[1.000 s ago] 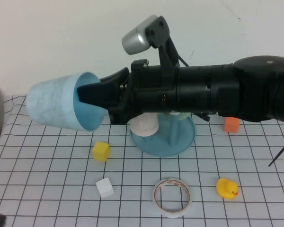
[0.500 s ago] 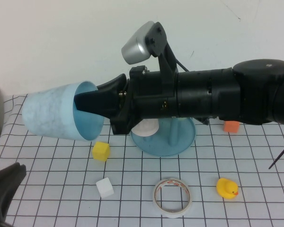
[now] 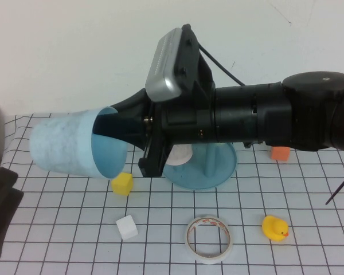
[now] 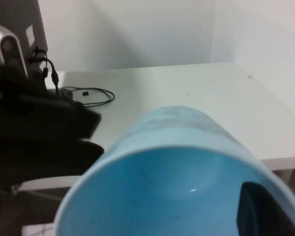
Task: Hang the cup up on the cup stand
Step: Adjust the cup with two arms
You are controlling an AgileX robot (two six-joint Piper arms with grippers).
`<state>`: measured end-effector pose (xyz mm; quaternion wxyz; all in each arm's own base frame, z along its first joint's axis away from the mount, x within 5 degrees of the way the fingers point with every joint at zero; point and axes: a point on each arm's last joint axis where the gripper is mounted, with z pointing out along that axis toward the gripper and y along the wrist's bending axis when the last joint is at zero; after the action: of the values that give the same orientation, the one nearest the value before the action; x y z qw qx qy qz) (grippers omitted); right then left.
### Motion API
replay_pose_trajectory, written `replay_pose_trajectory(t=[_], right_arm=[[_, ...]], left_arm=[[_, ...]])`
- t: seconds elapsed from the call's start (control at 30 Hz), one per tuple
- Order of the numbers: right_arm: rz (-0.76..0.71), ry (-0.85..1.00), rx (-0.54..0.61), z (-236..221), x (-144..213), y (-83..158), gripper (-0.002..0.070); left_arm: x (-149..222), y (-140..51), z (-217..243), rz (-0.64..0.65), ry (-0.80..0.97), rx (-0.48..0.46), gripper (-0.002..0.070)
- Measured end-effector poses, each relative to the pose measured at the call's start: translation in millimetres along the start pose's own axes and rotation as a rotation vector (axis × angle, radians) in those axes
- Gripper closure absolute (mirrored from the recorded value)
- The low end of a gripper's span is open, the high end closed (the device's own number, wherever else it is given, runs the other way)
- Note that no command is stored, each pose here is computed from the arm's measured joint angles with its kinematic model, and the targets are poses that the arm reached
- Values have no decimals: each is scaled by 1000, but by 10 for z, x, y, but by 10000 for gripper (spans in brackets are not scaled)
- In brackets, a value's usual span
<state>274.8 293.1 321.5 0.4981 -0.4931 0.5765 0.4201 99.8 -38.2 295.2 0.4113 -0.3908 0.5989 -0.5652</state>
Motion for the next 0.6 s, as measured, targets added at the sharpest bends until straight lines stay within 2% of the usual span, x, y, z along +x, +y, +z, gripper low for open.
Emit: replay_pose_trajectory(t=[0.07, 0.17, 0.4, 0.47, 0.6], right_arm=[[-49, 0, -1, 0, 0, 1, 659], [-118, 0, -1, 0, 0, 1, 659], [-265, 18, -8, 56, 96, -27, 659], [-337, 25, -17, 94, 138, -19, 659], [-580, 21, -43, 160, 146, 62, 659]], left_arm=[[0, 0, 0, -74, 0, -1, 358], [-1, 1, 0, -121, -1, -1, 298], [-1, 1, 0, -187, -1, -2, 277], [-6, 0, 3, -182, -7, 0, 277], [-9, 8, 20, -174, -11, -7, 277]])
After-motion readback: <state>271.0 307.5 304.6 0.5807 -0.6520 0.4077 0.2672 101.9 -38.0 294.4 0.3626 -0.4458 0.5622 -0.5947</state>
